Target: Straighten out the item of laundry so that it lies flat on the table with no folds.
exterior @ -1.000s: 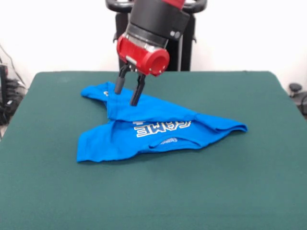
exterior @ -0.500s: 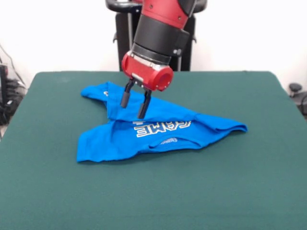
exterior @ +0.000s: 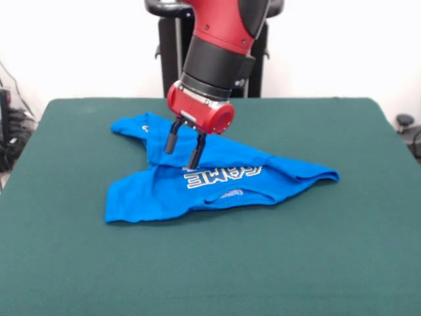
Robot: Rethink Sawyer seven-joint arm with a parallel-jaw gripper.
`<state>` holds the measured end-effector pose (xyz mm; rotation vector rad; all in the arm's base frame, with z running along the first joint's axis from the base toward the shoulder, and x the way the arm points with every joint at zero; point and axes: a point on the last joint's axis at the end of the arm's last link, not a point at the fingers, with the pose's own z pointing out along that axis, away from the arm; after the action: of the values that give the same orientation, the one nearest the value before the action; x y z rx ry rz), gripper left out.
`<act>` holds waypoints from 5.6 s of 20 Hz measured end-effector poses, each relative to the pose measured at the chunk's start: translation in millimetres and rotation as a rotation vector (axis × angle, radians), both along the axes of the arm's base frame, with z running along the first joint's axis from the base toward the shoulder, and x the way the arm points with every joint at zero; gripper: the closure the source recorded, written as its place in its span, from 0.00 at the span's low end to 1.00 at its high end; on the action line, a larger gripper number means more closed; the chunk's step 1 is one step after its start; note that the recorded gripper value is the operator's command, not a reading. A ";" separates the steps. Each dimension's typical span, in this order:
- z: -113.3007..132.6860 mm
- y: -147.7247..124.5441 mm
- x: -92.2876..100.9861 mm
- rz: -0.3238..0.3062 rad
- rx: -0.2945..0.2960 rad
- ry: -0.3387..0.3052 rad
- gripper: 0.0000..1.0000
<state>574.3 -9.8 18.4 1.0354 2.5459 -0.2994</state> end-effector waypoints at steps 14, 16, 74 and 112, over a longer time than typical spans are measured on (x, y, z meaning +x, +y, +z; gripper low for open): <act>-46.7 -36.0 -45.1 0.051 -0.001 0.088 0.00; -51.0 -44.7 -55.1 0.038 0.008 0.107 0.00; -35.8 -34.0 -147.0 0.105 -0.068 0.184 1.00; 53.9 -47.2 -121.7 0.035 -0.162 0.149 1.00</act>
<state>452.5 -57.1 72.3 0.9388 2.6150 -0.5828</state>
